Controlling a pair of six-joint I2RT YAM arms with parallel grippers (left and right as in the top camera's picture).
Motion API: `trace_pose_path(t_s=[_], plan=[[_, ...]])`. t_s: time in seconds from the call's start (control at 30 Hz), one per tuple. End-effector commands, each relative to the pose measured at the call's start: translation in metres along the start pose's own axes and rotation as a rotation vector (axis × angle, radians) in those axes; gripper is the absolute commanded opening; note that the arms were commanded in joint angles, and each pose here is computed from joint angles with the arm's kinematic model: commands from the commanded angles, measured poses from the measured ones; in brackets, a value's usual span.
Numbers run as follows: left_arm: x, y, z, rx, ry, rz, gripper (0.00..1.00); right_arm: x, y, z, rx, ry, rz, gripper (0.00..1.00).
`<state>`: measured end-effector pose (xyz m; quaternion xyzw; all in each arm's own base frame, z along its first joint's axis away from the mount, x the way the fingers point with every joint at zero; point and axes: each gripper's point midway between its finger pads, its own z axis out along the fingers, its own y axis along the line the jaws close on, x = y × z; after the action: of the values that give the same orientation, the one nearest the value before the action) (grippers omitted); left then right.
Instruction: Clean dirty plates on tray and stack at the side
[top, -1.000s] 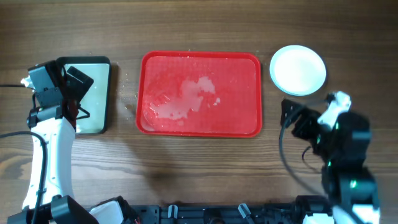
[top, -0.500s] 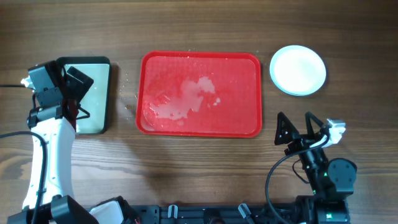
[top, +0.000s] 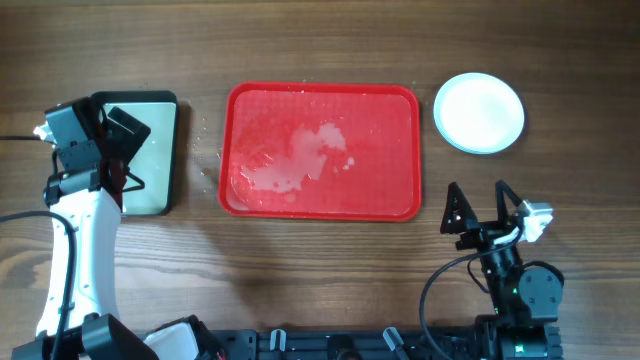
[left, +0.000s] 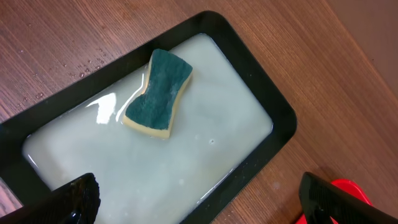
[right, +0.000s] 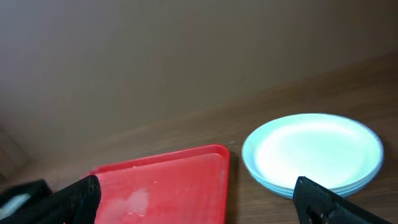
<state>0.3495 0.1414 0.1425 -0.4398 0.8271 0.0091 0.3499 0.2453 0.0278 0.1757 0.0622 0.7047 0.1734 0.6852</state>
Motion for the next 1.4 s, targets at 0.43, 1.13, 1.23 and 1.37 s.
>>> trace_pose_path(t_s=[0.43,1.13,1.23,1.37], plan=[[-0.003,0.001,-0.001,0.0,-0.006,-0.002,1.0,-0.002,-0.002,-0.001,0.015,-0.015,-0.257,1.0],[-0.001,0.002,0.0,-0.005,0.0,-0.001,1.0,-0.002,-0.002,-0.001,0.015,-0.015,-0.257,1.0],[0.023,0.016,-0.005,-0.054,0.101,0.013,1.0,-0.002,-0.002,-0.001,0.015,-0.015,-0.257,1.0],[0.051,0.02,-0.025,-0.033,0.167,0.063,1.0,-0.003,-0.002,-0.001,0.018,-0.015,-0.257,1.0]])
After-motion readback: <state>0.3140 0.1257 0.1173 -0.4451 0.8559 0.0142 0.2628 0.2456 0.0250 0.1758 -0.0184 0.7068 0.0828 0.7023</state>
